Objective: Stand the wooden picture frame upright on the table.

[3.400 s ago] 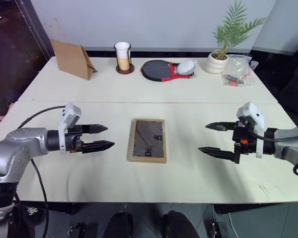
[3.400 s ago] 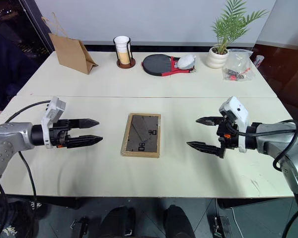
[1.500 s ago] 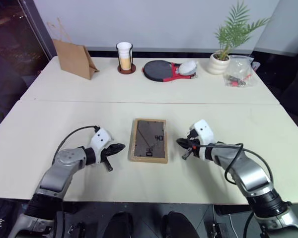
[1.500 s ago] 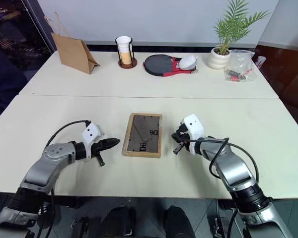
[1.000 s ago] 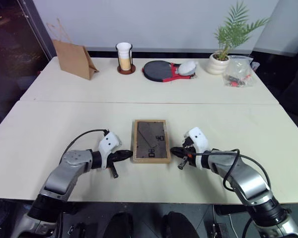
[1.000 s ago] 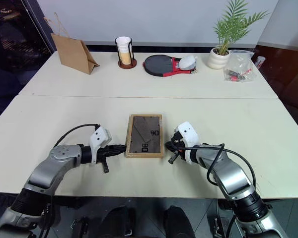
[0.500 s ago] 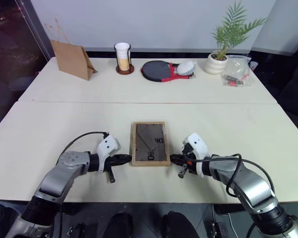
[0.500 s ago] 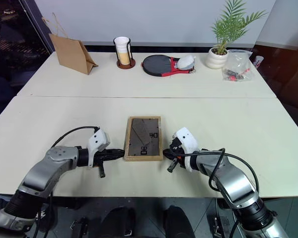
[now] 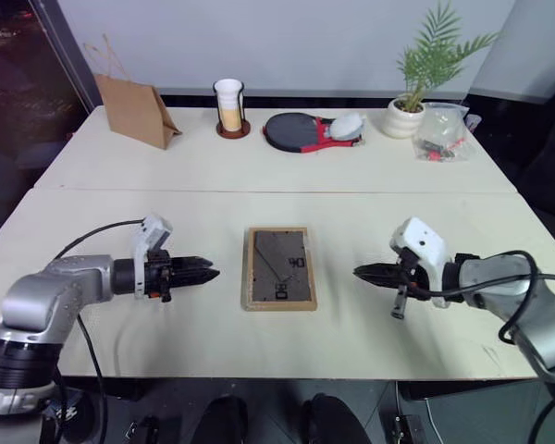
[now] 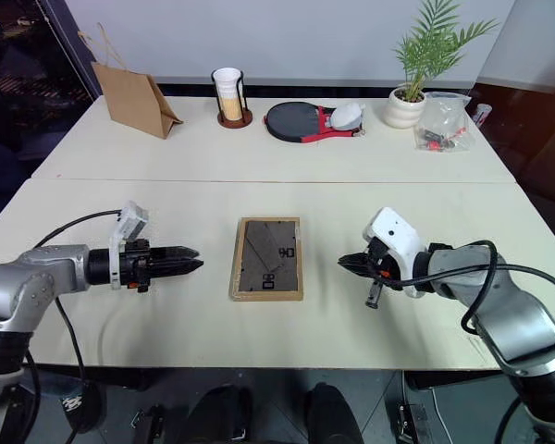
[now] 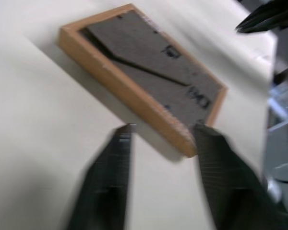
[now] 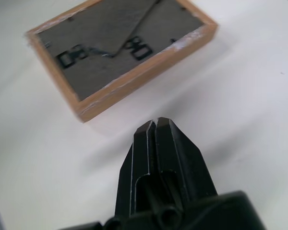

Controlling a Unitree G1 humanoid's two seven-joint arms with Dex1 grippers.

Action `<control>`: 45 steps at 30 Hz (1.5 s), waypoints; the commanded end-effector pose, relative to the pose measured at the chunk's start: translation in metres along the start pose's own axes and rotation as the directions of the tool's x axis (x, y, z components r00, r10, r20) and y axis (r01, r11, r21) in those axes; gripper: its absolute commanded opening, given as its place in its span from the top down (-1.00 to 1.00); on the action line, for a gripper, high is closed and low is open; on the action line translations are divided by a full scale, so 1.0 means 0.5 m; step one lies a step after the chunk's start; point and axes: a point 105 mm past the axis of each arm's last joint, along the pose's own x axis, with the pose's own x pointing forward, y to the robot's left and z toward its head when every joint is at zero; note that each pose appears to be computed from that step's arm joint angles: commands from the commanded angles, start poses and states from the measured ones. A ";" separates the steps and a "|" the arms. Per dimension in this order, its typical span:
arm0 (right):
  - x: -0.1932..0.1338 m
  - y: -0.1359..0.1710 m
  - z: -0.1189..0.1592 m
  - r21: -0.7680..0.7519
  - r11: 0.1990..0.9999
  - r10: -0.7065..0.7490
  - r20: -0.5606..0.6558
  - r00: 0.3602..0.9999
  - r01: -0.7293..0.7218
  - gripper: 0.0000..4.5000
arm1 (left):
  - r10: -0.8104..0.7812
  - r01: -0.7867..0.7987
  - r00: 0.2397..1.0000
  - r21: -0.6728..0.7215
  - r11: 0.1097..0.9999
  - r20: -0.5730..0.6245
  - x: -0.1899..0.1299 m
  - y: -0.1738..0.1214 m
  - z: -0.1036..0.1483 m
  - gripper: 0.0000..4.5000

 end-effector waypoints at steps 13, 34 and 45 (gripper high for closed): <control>0.044 -0.004 0.004 -0.242 0.968 0.071 -0.009 0.997 -0.071 1.00 | -0.070 -0.021 0.988 -0.570 0.821 -0.138 0.057 -0.008 -0.053 -0.99; 0.188 0.043 0.051 -0.254 0.954 0.180 0.071 0.981 -0.157 1.00 | -0.048 -0.067 0.985 -0.634 0.770 -0.163 0.117 -0.026 -0.076 -0.99; 0.187 0.051 0.050 -0.252 0.954 0.186 0.064 0.981 -0.164 1.00 | -0.039 -0.059 0.991 -0.690 0.722 -0.126 0.110 -0.017 -0.092 0.24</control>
